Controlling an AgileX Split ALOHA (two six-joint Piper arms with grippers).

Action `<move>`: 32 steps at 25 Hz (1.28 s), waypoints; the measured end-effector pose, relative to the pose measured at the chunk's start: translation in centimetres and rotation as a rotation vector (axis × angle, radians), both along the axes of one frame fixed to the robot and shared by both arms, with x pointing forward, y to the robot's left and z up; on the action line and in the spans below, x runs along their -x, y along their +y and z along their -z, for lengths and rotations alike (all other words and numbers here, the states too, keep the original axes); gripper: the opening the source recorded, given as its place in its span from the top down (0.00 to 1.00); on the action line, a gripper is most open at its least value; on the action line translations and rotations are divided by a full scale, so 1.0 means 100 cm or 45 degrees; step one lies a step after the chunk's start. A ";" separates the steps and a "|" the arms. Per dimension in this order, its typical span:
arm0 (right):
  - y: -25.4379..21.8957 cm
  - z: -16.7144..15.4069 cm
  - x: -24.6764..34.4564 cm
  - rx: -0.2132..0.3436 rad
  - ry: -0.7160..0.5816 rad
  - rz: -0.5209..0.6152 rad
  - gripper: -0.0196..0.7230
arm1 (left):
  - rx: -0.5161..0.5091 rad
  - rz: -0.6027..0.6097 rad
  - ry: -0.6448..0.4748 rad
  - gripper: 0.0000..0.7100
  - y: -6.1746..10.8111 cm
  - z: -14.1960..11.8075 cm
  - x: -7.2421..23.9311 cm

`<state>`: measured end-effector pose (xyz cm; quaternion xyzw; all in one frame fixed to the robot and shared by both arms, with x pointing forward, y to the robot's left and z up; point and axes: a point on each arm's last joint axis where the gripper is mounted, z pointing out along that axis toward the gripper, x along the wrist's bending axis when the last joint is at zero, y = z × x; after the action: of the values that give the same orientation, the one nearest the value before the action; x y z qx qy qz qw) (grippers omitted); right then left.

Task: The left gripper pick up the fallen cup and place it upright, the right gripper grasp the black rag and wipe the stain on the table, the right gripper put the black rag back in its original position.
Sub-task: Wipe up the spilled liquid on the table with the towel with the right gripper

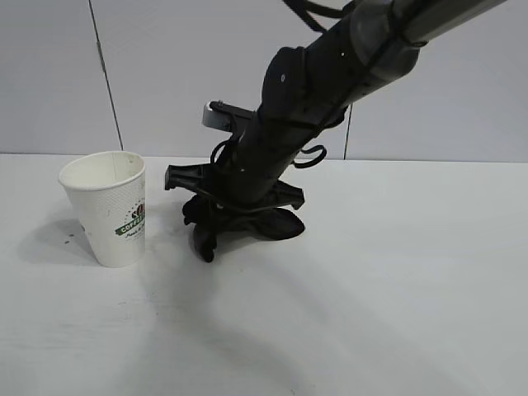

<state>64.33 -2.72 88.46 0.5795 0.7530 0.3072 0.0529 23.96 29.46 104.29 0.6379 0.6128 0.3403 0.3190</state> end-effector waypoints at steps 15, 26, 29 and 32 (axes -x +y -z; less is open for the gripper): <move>-0.001 -0.006 -0.011 0.003 -0.188 -0.014 0.92 | 0.000 0.000 0.000 0.11 0.000 0.000 0.000; -0.043 -0.008 -0.013 0.218 0.032 -0.045 0.92 | 0.000 0.000 0.001 0.11 0.000 0.000 0.000; -0.063 -0.024 -0.012 0.266 0.114 -0.033 0.92 | 0.000 0.000 0.002 0.11 0.000 0.001 0.000; -0.081 -0.034 -0.008 0.329 0.223 -0.050 0.92 | 0.000 0.000 0.004 0.11 0.000 0.001 0.000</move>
<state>65.12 -10.79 91.88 0.5777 0.7991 0.1569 0.0550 23.99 29.46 104.21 0.6383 0.6134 0.3392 0.3182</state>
